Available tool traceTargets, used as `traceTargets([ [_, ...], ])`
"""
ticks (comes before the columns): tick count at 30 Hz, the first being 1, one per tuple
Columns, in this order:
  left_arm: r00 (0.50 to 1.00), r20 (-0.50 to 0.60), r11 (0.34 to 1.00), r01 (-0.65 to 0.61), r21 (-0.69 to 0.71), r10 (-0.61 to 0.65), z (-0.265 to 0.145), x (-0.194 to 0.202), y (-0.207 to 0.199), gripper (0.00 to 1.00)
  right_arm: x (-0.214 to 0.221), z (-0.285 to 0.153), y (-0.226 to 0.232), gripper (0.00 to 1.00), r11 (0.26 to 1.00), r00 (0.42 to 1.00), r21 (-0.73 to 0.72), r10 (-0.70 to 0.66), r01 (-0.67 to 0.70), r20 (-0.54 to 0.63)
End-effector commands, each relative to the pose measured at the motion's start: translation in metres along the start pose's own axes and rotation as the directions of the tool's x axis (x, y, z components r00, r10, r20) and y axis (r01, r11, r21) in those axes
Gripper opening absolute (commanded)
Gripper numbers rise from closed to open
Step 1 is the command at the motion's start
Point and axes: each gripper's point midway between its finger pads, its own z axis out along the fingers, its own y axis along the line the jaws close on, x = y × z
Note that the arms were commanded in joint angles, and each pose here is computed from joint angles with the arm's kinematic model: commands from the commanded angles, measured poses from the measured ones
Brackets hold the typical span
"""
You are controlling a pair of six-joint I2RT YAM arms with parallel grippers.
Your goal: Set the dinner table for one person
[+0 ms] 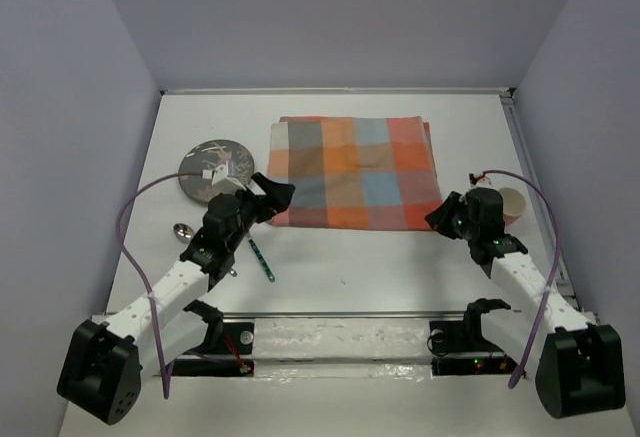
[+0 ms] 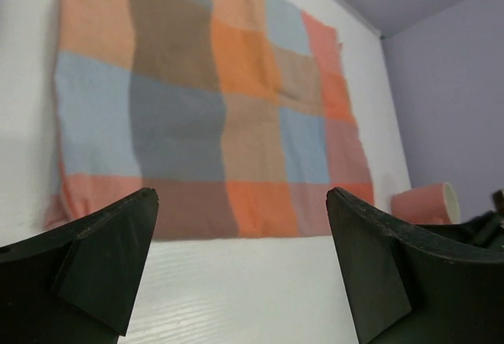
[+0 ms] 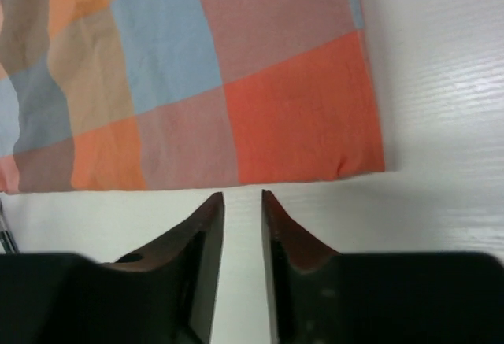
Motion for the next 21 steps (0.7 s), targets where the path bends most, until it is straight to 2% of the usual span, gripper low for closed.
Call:
traceTargets([
  [1, 0.988, 0.119, 0.991, -0.108, 0.085, 0.098, -0.009, -0.048, -0.061, 0.99, -0.026, 0.011, 0.037, 0.11, 0.992, 0.999, -0.121, -0.026, 0.029, 0.019],
  [2, 0.986, 0.127, 0.988, -0.124, 0.091, 0.112, -0.011, -0.053, -0.068, 0.99, -0.023, 0.012, 0.045, 0.0, 0.989, 0.999, -0.14, -0.039, 0.04, 0.007],
  [3, 0.979, 0.148, 0.983, -0.153, 0.102, 0.137, -0.016, -0.064, -0.08, 0.99, -0.036, 0.011, 0.056, 0.0, 0.984, 0.998, -0.168, -0.05, 0.057, 0.05],
  [6, 0.971, 0.183, 0.972, -0.181, 0.15, 0.153, -0.03, -0.082, -0.108, 0.99, -0.049, 0.001, 0.075, 0.0, 0.971, 0.993, -0.216, -0.081, 0.097, 0.083],
  [7, 0.965, 0.194, 0.965, -0.208, 0.162, 0.175, -0.036, -0.087, -0.115, 0.99, -0.067, -0.013, 0.09, 0.0, 0.96, 0.986, -0.251, -0.089, 0.123, 0.144],
  [10, 0.942, 0.248, 0.94, -0.278, 0.199, 0.226, -0.051, -0.109, -0.138, 0.99, -0.087, -0.039, 0.107, 0.01, 0.943, 0.97, -0.285, -0.113, 0.173, 0.215],
  [11, 0.934, 0.272, 0.934, -0.29, 0.208, 0.23, -0.058, -0.119, -0.147, 0.99, -0.106, -0.062, 0.122, 0.05, 0.925, 0.95, -0.316, -0.117, 0.21, 0.29],
  [15, 0.901, 0.323, 0.909, -0.365, 0.202, 0.29, -0.073, -0.138, -0.16, 0.99, -0.14, -0.117, 0.15, 0.16, 0.884, 0.885, -0.356, -0.122, 0.303, 0.45],
  [16, 0.895, 0.333, 0.904, -0.376, 0.202, 0.298, -0.079, -0.141, -0.161, 0.99, -0.145, -0.127, 0.153, 0.23, 0.878, 0.869, -0.356, -0.123, 0.321, 0.479],
  [17, 0.89, 0.339, 0.902, -0.384, 0.196, 0.306, -0.079, -0.143, -0.161, 0.99, -0.148, -0.135, 0.156, 0.23, 0.872, 0.857, -0.357, -0.123, 0.334, 0.5],
  [21, 0.859, 0.386, 0.885, -0.428, 0.184, 0.335, -0.094, -0.151, -0.161, 0.99, -0.156, -0.16, 0.16, 0.4, 0.86, 0.819, -0.353, -0.12, 0.368, 0.561],
])
